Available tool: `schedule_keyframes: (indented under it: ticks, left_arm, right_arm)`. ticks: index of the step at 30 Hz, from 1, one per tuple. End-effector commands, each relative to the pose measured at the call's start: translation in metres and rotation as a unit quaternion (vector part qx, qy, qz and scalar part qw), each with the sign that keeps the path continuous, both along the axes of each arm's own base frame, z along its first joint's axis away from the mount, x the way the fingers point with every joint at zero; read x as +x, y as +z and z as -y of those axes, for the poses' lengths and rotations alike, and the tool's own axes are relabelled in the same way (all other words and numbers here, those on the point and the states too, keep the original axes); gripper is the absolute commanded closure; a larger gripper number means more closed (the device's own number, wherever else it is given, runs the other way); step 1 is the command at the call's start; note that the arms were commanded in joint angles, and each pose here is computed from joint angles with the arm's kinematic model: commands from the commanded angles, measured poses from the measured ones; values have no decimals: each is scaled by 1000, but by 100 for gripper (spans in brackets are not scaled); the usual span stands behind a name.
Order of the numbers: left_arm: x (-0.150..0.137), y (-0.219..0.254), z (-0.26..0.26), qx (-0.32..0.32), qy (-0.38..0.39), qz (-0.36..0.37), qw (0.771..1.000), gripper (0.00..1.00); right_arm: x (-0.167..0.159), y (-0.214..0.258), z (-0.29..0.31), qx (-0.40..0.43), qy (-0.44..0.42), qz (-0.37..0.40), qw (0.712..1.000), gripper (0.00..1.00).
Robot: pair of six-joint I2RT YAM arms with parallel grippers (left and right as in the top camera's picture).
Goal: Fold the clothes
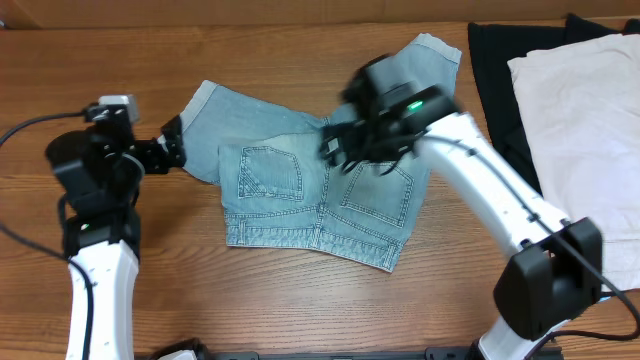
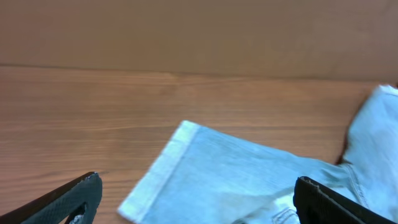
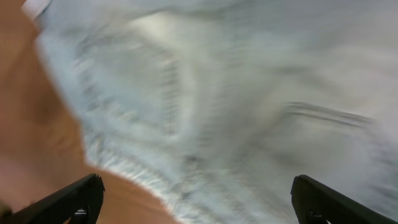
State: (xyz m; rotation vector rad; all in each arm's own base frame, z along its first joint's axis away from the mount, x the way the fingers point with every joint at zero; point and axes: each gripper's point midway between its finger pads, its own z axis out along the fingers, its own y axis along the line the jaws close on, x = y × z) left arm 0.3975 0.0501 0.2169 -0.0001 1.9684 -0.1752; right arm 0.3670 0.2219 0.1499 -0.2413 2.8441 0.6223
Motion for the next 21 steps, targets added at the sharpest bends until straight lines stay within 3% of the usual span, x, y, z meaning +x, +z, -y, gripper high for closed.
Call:
schedule_keyframes:
  ticks: [1, 8, 13, 17, 21]
  left_arm:
    - [26, -10, 29, 10, -49, -7, 999, 5]
    - [124, -16, 67, 1, -89, -135, 987, 5]
    - [191, -49, 72, -5, -96, -171, 981, 4]
    - [207, -96, 76, 4, -94, -201, 975, 2]
    - [199, -142, 73, 19, -81, -255, 963, 0]
  right_arm:
    - [17, 24, 30, 14, -22, 29, 999, 0]
    - [31, 27, 63, 35, -50, 27, 998, 0]
    - [29, 26, 58, 33, -41, 29, 998, 0]
    - [29, 26, 58, 33, -41, 28, 998, 0]
    - [27, 26, 58, 32, -41, 26, 998, 0]
